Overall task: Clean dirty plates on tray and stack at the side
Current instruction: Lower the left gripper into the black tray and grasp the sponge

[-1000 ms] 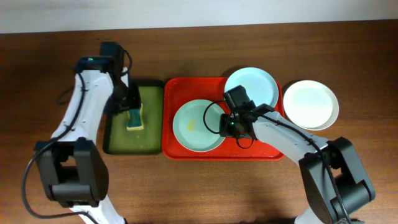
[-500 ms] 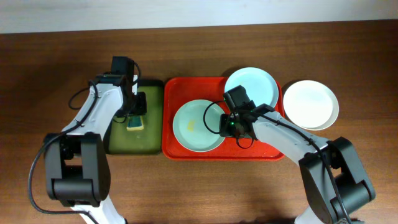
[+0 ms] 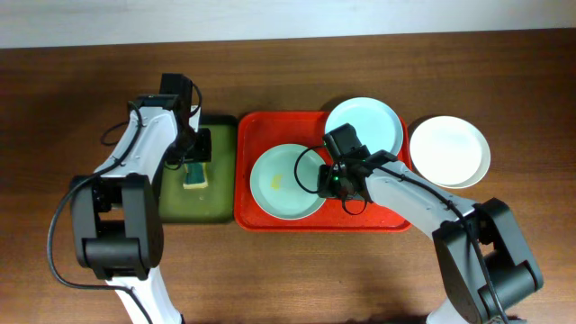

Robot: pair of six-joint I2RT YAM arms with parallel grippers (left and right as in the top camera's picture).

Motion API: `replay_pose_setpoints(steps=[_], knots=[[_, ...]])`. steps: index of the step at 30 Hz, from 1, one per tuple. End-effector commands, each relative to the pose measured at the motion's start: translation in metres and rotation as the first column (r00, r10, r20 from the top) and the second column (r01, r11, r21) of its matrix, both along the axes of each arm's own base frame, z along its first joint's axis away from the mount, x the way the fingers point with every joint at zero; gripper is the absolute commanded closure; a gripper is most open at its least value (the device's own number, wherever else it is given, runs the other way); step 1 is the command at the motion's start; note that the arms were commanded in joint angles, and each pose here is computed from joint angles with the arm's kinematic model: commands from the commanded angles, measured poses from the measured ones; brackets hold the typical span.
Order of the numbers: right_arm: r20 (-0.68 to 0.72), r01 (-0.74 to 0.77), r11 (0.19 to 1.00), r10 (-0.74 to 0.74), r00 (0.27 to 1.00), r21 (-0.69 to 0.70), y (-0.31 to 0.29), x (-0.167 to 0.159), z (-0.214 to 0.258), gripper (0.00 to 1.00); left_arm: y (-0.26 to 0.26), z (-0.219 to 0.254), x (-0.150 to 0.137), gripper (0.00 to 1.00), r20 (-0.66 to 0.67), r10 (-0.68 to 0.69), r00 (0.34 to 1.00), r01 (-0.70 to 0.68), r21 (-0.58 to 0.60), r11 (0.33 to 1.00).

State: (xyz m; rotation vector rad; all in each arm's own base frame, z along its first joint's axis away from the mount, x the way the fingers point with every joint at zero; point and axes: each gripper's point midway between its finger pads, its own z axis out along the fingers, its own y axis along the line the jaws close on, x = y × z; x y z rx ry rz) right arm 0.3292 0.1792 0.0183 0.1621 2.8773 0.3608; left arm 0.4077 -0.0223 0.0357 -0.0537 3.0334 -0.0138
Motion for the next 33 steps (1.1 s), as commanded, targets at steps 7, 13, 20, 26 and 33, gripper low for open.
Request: replay_pose_setpoints(steps=[7, 13, 20, 26, 33], knots=[[-0.002, -0.009, 1.000, 0.009, 1.000, 0.000, 0.002, -0.002, 0.000, 0.88, 0.007, -0.012, -0.013, 0.62, -0.048, 0.041, 0.998, -0.039, 0.024, 0.999], [-0.002, -0.010, 1.000, 0.010, 1.000, 0.000, 0.002, -0.002, 0.000, 0.88, 0.011, -0.023, -0.013, 0.78, -0.034, 0.061, 0.998, -0.061, 0.022, 0.998], [-0.001, -0.009, 1.000, 0.009, 1.000, 0.001, 0.002, -0.002, 0.000, 0.72, 0.011, -0.033, -0.016, 1.00, -0.023, 0.061, 0.998, -0.061, 0.017, 0.998], [-0.011, -0.007, 1.000, 0.007, 1.000, -0.004, 0.000, -0.004, -0.001, 0.73, 0.011, 0.080, 0.007, 1.00, 0.263, 0.066, 0.963, -0.065, -0.012, 0.998], [0.002, -0.008, 1.000, 0.008, 1.000, 0.003, 0.002, -0.001, 0.000, 0.77, 0.003, 0.090, 0.004, 1.00, 0.280, 0.020, 0.960, -0.019, -0.009, 1.000]])
